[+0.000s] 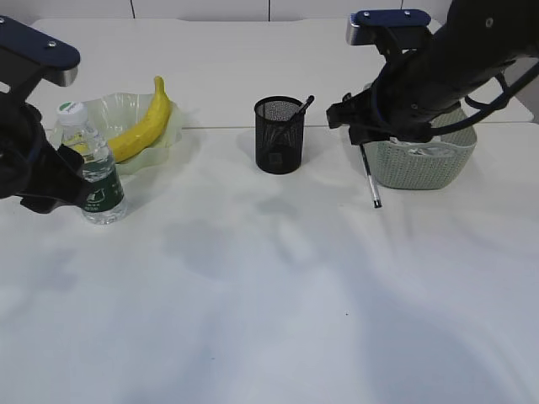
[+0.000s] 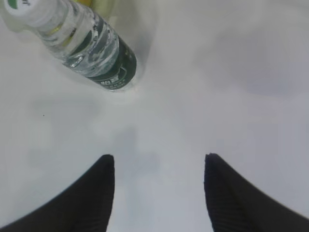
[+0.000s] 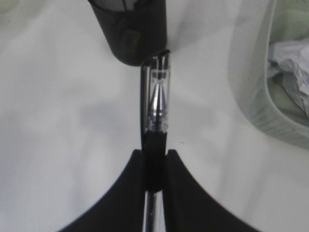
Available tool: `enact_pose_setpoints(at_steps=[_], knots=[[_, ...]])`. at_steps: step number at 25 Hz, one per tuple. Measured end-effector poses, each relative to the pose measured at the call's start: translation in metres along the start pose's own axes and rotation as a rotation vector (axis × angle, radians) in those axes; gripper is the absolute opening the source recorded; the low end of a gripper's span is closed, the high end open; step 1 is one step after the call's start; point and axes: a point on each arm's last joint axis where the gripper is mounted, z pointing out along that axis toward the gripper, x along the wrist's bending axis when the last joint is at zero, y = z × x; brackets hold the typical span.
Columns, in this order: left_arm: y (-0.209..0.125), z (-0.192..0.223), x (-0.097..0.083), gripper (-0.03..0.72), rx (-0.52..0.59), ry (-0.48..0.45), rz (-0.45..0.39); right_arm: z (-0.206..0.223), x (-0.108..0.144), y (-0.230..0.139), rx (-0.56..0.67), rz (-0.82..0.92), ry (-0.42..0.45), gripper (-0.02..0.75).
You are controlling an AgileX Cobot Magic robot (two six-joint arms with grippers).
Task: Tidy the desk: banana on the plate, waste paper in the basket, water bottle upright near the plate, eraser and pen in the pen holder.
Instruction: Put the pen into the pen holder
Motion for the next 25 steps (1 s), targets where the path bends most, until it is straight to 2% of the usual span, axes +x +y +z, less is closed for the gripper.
enact_pose_setpoints(at_steps=[5, 11, 25], knots=[[-0.008, -0.008, 0.015, 0.396, -0.056, 0.025, -0.075, -0.001, 0.012, 0.01, -0.128, -0.02, 0.03, 0.045], [-0.013, -0.019, 0.036, 0.391, -0.087, 0.062, -0.149, -0.003, 0.015, 0.022, -0.26, -0.021, 0.043, 0.045], [-0.015, -0.039, 0.046, 0.391, -0.161, 0.06, -0.204, -0.016, 0.021, 0.049, -0.594, -0.043, 0.072, 0.045]])
